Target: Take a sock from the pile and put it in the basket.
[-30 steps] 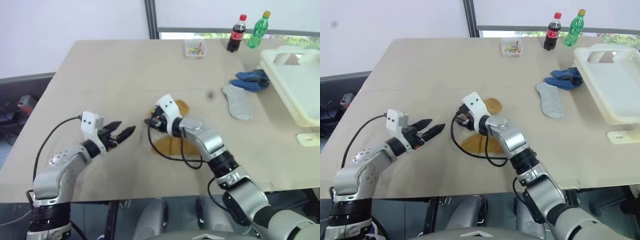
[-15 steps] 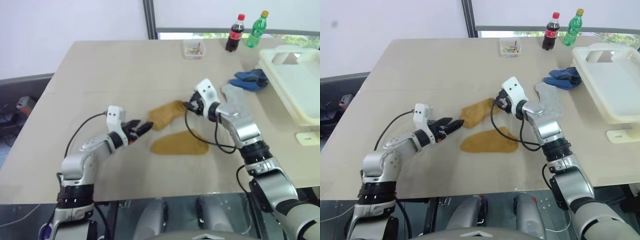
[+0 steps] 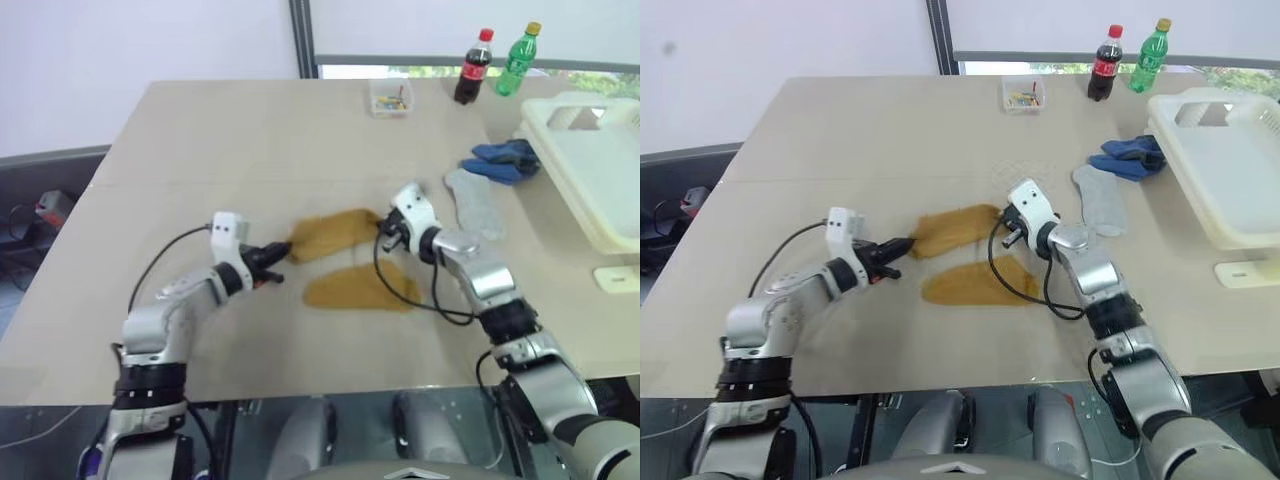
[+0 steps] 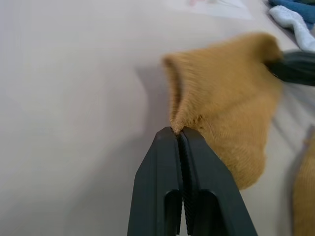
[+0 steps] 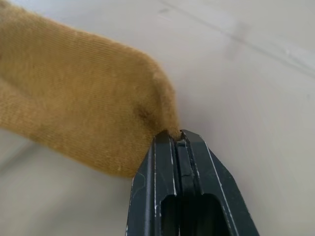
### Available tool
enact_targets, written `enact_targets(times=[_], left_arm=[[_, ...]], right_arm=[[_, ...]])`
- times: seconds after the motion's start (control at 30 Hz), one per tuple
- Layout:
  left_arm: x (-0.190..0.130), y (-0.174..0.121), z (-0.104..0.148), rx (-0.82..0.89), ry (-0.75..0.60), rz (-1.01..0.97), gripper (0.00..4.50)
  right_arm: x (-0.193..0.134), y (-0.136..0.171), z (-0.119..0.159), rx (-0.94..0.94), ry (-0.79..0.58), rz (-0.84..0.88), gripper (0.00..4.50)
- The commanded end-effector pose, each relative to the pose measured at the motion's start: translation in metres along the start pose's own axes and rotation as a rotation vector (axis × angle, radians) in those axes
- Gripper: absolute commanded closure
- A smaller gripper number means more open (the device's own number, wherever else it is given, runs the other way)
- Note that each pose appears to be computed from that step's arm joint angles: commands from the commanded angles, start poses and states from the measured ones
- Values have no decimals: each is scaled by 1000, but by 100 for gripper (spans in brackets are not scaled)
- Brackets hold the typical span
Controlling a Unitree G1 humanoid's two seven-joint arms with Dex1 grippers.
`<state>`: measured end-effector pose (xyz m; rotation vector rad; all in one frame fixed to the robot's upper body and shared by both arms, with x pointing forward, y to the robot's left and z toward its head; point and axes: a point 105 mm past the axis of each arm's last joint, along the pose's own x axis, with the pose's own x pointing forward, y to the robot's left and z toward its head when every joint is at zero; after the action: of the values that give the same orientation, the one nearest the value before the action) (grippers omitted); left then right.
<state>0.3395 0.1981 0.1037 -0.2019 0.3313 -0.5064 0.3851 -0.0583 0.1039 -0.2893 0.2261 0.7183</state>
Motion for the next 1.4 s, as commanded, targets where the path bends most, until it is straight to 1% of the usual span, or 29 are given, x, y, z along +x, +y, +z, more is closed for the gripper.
enact_targets(times=[0.03,0.1,0.2,0.3,0.37,0.43,0.53,0.57,0.6,0.63,0.67,0.7,0.73,0.8,0.83,0.9,0.93,0.97,1.0,1.07,1.13,1.17,1.23,1.27,1.33,1.37,1.4], left_arm=[[-6,0,19,1,-58,-36,446],[-10,-4,29,-10,-80,-78,446],[-17,-7,41,-29,-100,-125,446],[-29,2,63,-39,-144,-110,450],[-40,11,75,-31,-156,-81,450],[-51,20,84,8,-148,-43,450],[-64,24,103,68,-131,-23,450],[-67,22,110,95,-124,-25,450],[-69,18,117,127,-114,-35,450],[-70,13,123,148,-98,-45,450],[-70,3,129,187,-75,-79,450],[-70,-9,133,221,-51,-119,450],[-68,-18,135,253,-25,-145,450],[-56,-37,135,293,72,-156,450],[-45,-54,131,297,121,-208,450],[-24,-80,116,295,218,-303,450],[-5,-92,103,282,263,-322,450],[15,-98,88,282,301,-316,450],[27,-102,78,286,322,-308,450],[65,-110,50,278,335,-278,450],[89,-112,31,292,339,-238,450],[96,-111,28,296,330,-225,450],[103,-114,27,264,300,-227,385],[103,-116,32,252,262,-235,371],[99,-120,51,218,162,-264,285],[91,-120,63,223,105,-292,252],[84,-119,72,237,55,-312,252]], right_arm=[[-9,3,17,-20,-42,-38,450],[-11,6,18,-37,-47,-48,450],[-12,8,26,-13,-83,-44,450],[-15,2,36,-18,-125,-75,358],[-19,-6,42,-31,-159,-129,272],[-26,-10,47,-56,-189,-133,272],[-44,-10,54,-34,-245,-73,272],[-49,-8,54,-52,-252,-48,220],[-56,-3,51,-73,-247,-14,186],[-61,1,49,-98,-243,17,139],[-68,8,47,-111,-239,57,86],[-74,12,45,-117,-236,83,22],[-78,15,44,-119,-234,97,2],[-87,20,41,-133,-227,118,2],[-92,19,42,-131,-228,110,2],[-97,17,44,-124,-234,87,2],[-100,16,44,-122,-233,76,2],[-103,14,44,-119,-231,56,2],[-104,13,45,-116,-229,43,2],[-110,12,43,-117,-216,13,2],[-114,12,41,-117,-201,-11,2],[-115,12,41,-112,-197,-19,2],[-117,13,39,-104,-184,-38,0],[-118,12,38,-96,-178,-49,0],[-119,13,38,-76,-173,-57,0],[-118,13,40,-62,-175,-60,0],[-116,12,41,-47,-177,-66,0]])
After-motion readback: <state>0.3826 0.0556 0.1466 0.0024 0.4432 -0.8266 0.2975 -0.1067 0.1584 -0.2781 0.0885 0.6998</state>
